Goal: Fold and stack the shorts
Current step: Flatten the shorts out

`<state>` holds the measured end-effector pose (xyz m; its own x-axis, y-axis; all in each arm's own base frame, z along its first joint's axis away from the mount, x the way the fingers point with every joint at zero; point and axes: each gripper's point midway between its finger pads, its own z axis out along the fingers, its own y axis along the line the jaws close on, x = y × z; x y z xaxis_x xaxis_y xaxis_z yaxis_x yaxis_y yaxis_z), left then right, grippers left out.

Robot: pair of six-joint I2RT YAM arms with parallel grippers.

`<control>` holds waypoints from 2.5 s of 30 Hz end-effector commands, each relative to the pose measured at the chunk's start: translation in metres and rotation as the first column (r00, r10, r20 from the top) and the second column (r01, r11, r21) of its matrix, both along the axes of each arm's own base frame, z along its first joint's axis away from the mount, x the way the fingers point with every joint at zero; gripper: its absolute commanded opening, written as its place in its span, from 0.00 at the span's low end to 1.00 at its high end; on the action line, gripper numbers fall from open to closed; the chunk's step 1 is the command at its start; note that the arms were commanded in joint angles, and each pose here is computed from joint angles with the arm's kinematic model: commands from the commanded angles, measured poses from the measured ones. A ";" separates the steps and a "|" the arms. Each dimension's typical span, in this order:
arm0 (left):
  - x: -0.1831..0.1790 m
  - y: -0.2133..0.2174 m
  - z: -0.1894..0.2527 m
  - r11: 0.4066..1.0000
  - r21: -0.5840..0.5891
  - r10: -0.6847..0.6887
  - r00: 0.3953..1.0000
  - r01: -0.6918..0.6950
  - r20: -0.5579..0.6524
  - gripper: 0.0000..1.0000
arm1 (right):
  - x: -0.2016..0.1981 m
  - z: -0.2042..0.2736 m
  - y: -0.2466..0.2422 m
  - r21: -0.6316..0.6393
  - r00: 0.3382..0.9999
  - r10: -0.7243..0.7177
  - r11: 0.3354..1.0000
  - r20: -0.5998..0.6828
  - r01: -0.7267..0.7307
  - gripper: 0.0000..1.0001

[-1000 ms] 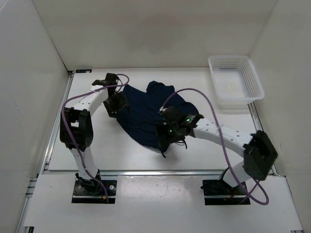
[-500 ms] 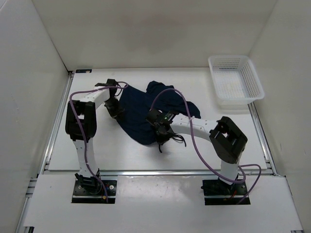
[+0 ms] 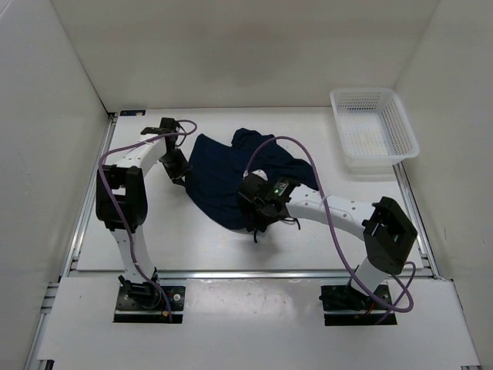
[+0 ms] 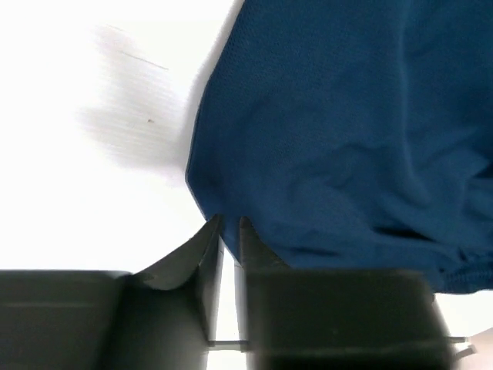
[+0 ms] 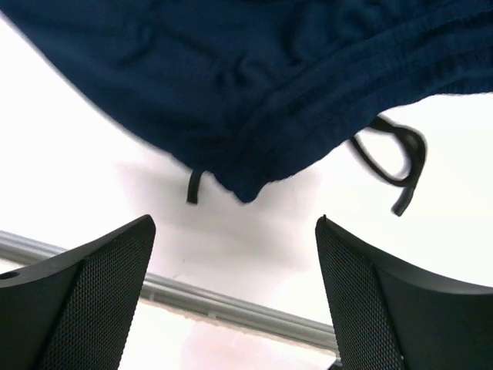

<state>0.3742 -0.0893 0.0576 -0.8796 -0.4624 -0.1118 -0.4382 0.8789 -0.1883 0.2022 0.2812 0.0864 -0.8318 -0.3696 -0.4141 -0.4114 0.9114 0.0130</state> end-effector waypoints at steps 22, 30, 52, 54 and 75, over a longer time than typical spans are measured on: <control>0.059 0.003 0.039 0.999 -0.036 0.004 0.996 -0.001 0.088 0.10 | 0.113 0.026 0.009 -0.154 0.978 0.010 0.988 0.207 0.023 0.00; 0.081 -0.004 0.211 0.992 -0.125 0.033 0.895 0.025 0.445 0.10 | 0.208 0.189 -0.082 0.031 0.869 -0.173 0.983 0.463 0.179 0.00; -0.029 -0.041 0.076 0.994 -0.073 -0.065 0.977 0.081 0.202 0.28 | 0.037 0.056 -0.135 0.109 0.856 -0.479 0.878 0.194 0.467 0.71; -0.001 -0.044 0.071 0.995 -0.072 -0.057 0.979 0.072 0.194 0.46 | 0.037 0.057 -0.116 0.258 0.879 -0.476 0.854 0.036 0.452 0.65; 0.071 -0.060 -0.017 0.996 -0.064 -0.055 0.998 0.057 0.028 0.10 | 0.004 -0.030 -0.063 0.426 0.535 -0.451 0.327 -0.714 0.844 0.86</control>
